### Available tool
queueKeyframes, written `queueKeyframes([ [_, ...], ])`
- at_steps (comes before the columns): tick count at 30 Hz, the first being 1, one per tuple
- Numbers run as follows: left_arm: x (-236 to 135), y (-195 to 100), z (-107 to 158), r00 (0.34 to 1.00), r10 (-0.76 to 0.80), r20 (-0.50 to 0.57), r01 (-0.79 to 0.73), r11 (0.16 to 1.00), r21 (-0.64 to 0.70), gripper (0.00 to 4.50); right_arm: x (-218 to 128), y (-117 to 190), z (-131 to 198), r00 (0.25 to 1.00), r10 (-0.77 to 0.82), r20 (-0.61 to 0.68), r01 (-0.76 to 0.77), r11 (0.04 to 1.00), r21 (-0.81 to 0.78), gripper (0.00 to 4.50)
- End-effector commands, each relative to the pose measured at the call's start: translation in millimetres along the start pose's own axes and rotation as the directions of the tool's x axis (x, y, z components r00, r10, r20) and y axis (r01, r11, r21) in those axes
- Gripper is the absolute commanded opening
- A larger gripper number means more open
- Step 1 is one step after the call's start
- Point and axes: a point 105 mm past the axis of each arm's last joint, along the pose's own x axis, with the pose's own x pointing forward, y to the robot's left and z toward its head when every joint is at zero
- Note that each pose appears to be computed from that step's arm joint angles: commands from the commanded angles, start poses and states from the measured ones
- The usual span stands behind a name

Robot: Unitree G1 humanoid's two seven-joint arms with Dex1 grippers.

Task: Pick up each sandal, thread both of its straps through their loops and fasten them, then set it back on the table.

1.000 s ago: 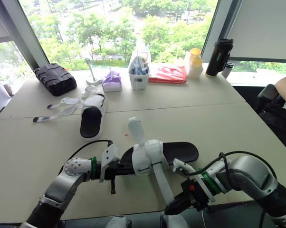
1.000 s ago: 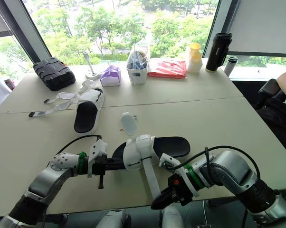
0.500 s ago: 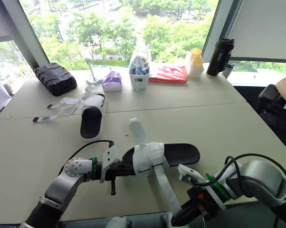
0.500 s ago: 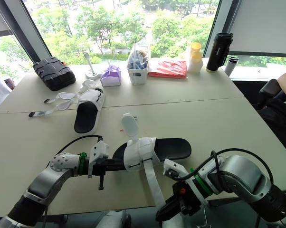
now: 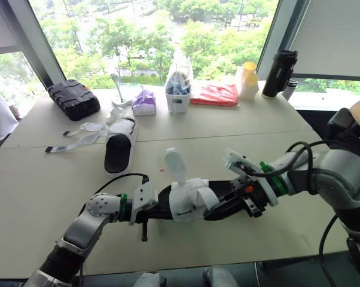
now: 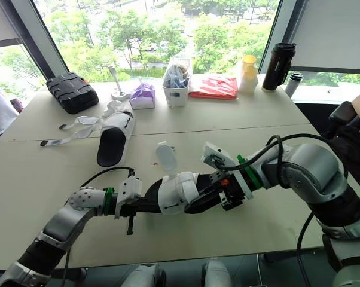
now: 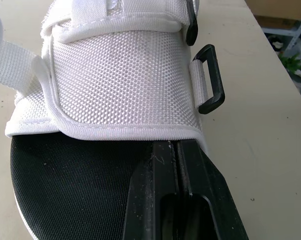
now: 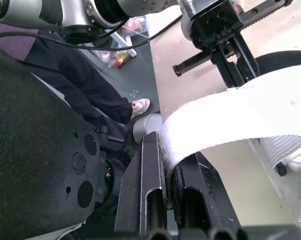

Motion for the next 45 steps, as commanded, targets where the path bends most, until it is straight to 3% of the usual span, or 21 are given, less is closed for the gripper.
queueKeyframes([
  [1, 3.8, -13.0, -53.8, 0.983, -0.025, -0.182, 0.001, 0.991, -0.133, 0.0, 0.3, -22.5, 8.5, 0.999, -0.051, 0.002, 0.051, 0.996, -0.069, 0.03],
  [9, -0.1, -14.2, -52.9, 0.983, -0.012, -0.184, -0.012, 0.991, -0.13, 0.0, 9.9, -65.2, 7.7, 0.99, -0.139, 0.03, 0.14, 0.99, -0.03, 0.03],
  [13, -1.0, -13.2, -52.0, 0.984, -0.001, -0.18, -0.024, 0.991, -0.132, 0.0, 9.9, -76.6, 14.8, 0.983, -0.161, 0.089, 0.158, 0.987, 0.036, 1.44],
  [18, -1.8, -12.4, -51.8, 0.984, 0.006, -0.18, -0.031, 0.991, -0.132, 0.0, 13.6, -93.5, 26.9, 0.961, -0.226, 0.157, 0.208, 0.97, 0.123, 3.83],
  [35, 1.8, -14.0, -49.6, 0.985, -0.003, -0.171, -0.02, 0.991, -0.132, 0.0, 0.0, -147.7, 27.3, 0.887, -0.429, 0.168, 0.384, 0.89, 0.248, 3.83],
  [45, 2.9, -13.2, -48.8, 0.986, 0.004, -0.168, -0.026, 0.991, -0.128, 0.0, 7.5, -156.4, 11.6, 0.913, -0.403, 0.069, 0.365, 0.878, 0.309, 3.83],
])
